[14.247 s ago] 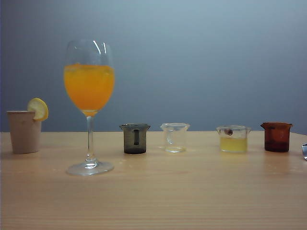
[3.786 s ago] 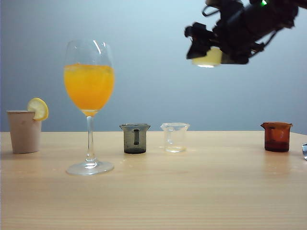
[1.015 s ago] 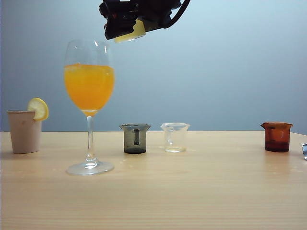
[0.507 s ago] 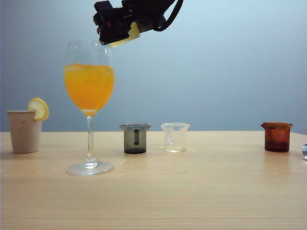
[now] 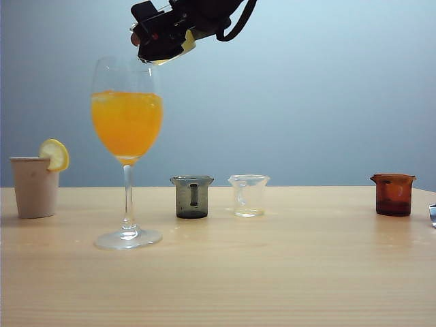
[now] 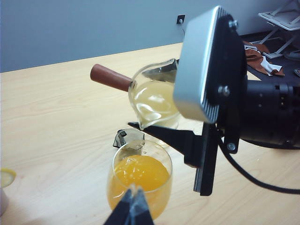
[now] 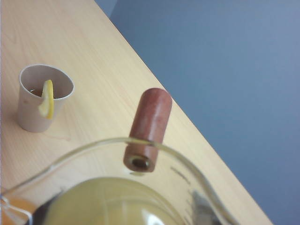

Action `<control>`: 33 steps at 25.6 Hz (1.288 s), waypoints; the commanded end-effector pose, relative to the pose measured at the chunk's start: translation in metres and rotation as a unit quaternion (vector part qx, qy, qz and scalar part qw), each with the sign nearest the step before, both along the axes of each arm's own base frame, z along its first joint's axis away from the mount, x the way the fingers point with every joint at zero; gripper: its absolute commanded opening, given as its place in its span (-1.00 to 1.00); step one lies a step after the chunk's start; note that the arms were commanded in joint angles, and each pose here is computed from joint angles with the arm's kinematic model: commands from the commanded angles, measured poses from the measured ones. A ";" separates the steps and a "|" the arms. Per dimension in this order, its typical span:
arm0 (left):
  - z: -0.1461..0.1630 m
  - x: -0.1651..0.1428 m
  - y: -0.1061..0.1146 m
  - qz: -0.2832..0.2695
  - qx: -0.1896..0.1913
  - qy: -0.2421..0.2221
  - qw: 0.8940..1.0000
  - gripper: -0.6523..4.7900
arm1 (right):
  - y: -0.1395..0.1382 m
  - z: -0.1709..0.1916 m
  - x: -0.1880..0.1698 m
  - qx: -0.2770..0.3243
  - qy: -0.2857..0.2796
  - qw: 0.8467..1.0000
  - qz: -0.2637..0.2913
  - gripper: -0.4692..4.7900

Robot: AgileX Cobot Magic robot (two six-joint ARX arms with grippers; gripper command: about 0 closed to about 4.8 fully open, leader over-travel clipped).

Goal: Pick up the third measuring cup from the left, pour the pineapple juice inside into the goblet, and finally put the measuring cup back in its original place.

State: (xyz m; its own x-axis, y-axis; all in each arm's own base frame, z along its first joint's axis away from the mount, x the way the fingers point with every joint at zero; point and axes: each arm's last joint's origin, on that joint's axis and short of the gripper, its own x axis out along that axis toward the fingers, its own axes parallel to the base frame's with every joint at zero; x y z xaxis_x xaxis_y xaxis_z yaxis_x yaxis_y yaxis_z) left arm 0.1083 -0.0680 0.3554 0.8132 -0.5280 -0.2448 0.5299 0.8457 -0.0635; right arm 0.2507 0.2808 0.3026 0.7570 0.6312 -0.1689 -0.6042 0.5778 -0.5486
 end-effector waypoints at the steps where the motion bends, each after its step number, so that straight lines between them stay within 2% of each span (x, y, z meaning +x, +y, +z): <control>1: 0.004 -0.001 0.000 -0.003 -0.006 -0.009 1.000 -0.78 | 0.002 0.010 -0.003 0.011 -0.026 1.000 0.006 -0.26; 9: 0.004 -0.001 0.000 -0.003 -0.006 -0.009 1.000 -0.78 | 0.003 0.010 -0.004 -0.026 -0.057 0.998 0.014 -0.26; 22: 0.004 -0.001 0.000 -0.004 -0.006 -0.009 1.000 -0.78 | 0.003 0.010 -0.004 -0.049 -0.076 0.996 0.019 -0.26; 27: 0.004 -0.001 0.000 -0.004 -0.006 -0.009 1.000 -0.78 | 0.003 0.010 -0.004 -0.075 -0.101 0.992 0.024 -0.27; 33: 0.004 -0.001 0.000 -0.004 -0.007 -0.009 1.000 -0.78 | 0.003 0.012 -0.004 -0.079 -0.116 0.990 0.024 -0.26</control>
State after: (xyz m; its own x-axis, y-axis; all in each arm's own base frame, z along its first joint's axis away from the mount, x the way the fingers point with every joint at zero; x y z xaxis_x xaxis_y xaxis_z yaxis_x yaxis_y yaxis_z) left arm 0.1083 -0.0680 0.3554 0.8128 -0.5286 -0.2448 0.5306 0.8452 -0.0634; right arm 0.2477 0.2839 0.3045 0.7520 0.6419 -0.1496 -0.5119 0.4258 -0.7461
